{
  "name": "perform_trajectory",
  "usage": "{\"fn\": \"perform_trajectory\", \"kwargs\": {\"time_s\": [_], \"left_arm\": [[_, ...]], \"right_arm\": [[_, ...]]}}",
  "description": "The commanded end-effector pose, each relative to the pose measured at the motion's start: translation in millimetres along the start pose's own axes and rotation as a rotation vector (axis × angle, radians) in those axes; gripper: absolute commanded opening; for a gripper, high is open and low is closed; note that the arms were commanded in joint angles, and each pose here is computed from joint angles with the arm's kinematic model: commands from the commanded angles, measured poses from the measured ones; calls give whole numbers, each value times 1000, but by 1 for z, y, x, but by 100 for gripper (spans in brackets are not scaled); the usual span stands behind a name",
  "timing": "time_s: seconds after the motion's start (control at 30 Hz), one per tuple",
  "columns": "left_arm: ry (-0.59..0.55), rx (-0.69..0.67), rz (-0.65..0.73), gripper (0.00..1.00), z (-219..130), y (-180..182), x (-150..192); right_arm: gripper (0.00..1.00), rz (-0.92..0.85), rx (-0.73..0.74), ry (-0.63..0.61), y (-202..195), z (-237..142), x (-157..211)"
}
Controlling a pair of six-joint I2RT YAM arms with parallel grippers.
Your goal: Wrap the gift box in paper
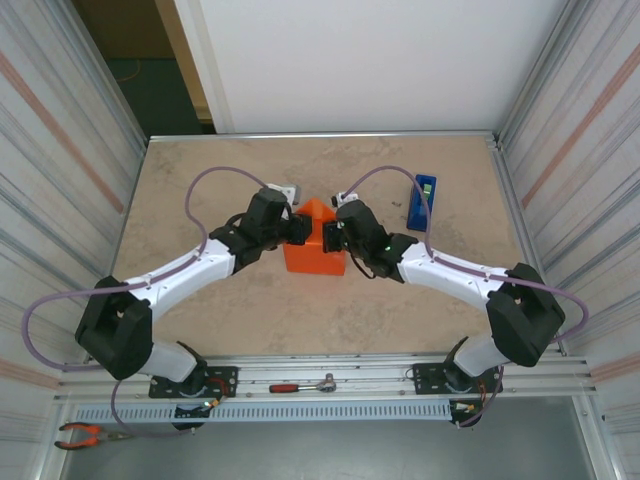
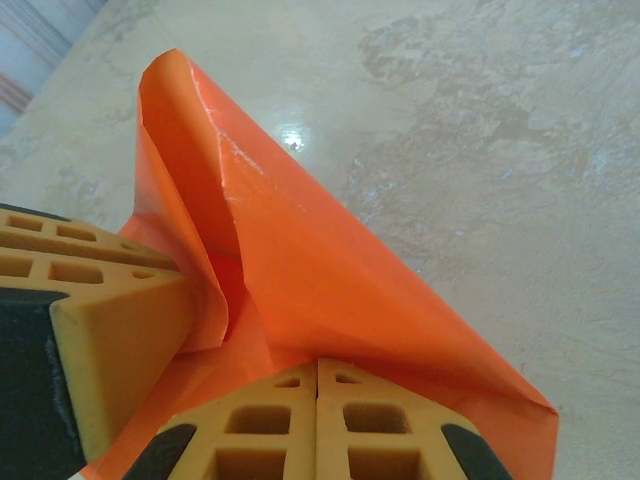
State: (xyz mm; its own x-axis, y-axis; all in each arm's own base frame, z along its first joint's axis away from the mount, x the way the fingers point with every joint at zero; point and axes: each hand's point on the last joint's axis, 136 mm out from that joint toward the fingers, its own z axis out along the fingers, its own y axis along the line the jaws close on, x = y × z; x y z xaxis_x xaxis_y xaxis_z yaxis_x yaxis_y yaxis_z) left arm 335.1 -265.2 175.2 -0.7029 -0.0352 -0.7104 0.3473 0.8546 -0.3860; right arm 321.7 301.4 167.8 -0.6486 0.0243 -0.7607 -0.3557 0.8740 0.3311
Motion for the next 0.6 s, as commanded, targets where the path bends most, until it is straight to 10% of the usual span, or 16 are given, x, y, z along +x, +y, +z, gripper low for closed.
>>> {"fn": "perform_trajectory", "kwargs": {"time_s": [0.0,0.57], "left_arm": [[102,-44,10,21,9,10,31],[81,0,-18,33,4,0,30]], "right_arm": [[0,66,-43,317,-8,1,77],[0,281,-222,298,-13,-7,56]]}}
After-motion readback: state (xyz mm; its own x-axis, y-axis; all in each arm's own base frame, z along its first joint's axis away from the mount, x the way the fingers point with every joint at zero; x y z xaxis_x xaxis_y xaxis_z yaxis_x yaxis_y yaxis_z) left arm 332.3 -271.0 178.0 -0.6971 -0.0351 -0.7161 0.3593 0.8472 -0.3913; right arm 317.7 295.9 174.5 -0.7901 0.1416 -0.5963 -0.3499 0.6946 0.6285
